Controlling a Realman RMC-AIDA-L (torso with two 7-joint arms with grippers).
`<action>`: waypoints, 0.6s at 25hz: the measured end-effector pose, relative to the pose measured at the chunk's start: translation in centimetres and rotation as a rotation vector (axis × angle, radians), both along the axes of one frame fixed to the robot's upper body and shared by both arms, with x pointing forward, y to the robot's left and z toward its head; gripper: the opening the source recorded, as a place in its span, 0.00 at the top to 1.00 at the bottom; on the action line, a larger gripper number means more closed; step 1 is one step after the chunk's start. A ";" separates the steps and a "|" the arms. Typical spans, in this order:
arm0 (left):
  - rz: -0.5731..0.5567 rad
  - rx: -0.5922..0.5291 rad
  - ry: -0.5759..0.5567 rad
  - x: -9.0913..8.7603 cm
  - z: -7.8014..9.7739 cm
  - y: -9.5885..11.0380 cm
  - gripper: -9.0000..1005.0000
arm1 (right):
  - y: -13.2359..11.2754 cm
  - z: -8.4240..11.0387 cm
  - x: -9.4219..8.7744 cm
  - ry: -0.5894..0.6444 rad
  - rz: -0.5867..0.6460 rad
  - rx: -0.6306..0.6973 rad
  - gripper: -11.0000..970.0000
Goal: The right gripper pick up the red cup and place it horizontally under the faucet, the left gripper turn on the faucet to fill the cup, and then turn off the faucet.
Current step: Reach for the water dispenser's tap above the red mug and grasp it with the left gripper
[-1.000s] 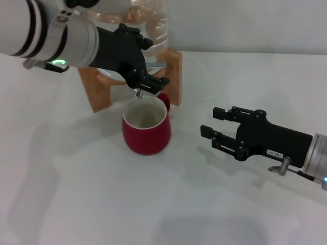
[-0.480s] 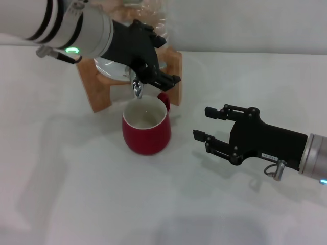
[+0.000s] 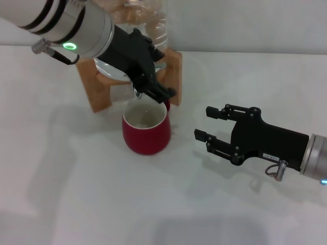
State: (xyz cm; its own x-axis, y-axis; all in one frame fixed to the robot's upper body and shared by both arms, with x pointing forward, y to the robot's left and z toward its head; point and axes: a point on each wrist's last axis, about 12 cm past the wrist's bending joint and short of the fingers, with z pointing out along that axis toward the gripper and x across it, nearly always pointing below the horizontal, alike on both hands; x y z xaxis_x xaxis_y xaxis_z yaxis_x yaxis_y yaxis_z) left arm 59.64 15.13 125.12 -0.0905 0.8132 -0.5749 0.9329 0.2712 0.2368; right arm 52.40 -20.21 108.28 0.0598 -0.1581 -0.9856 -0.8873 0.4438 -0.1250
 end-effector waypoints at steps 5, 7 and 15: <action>0.007 0.037 0.013 0.1 -0.2 -0.1 0.12 | 0.0 0.0 0.0 0.000 0.001 0.000 0.45; 0.010 0.035 0.009 0.2 -0.2 -0.1 0.12 | 0.0 -0.1 -0.1 0.002 0.000 0.000 0.45; 0.017 0.043 -0.015 0.7 0.0 -0.4 0.12 | -0.2 -0.3 -0.3 0.009 -0.006 0.002 0.45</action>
